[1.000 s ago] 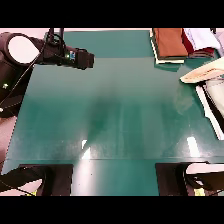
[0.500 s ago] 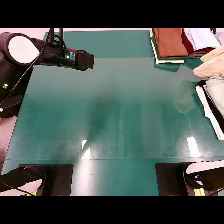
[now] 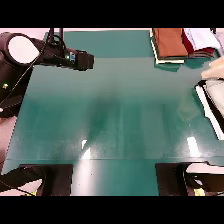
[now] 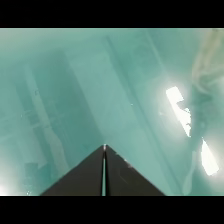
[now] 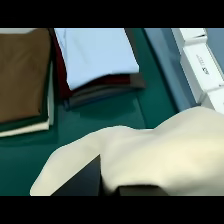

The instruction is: Fold the shirts.

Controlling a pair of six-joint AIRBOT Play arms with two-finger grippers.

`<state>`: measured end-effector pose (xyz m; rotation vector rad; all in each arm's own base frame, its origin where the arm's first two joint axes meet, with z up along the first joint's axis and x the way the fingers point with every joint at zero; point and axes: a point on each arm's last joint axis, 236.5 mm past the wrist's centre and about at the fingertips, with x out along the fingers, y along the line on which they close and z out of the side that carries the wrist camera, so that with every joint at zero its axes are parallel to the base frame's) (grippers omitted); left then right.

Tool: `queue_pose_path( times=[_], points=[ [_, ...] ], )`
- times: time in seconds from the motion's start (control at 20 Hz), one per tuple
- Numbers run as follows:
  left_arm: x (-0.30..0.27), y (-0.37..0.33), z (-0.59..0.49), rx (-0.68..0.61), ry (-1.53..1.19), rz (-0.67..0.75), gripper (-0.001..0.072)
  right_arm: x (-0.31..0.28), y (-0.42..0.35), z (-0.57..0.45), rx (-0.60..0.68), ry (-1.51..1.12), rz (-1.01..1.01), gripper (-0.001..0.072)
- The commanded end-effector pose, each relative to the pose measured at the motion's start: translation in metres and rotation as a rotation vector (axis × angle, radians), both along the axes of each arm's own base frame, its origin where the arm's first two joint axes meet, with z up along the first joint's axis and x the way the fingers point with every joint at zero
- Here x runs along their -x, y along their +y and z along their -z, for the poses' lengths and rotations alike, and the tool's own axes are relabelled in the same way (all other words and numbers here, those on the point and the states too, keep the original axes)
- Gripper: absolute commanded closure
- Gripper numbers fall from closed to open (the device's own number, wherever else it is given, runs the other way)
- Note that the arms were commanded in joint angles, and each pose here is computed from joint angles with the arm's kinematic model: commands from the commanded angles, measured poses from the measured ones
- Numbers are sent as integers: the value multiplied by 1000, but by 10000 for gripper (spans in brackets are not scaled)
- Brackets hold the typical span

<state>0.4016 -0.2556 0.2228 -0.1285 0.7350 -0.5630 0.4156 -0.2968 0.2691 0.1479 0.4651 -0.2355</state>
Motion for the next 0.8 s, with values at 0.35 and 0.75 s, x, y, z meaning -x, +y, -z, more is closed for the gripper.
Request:
queue_pose_path(
  times=[0.35, 0.75],
  points=[
    [2, 1, 3, -24, 0, 19, 679, 180, -31, 116, -49, 404, 268, 677],
    [4, 1, 6, -35, 8, 26, 679, 217, -45, 139, -153, 364, 411, 113]
  ],
)
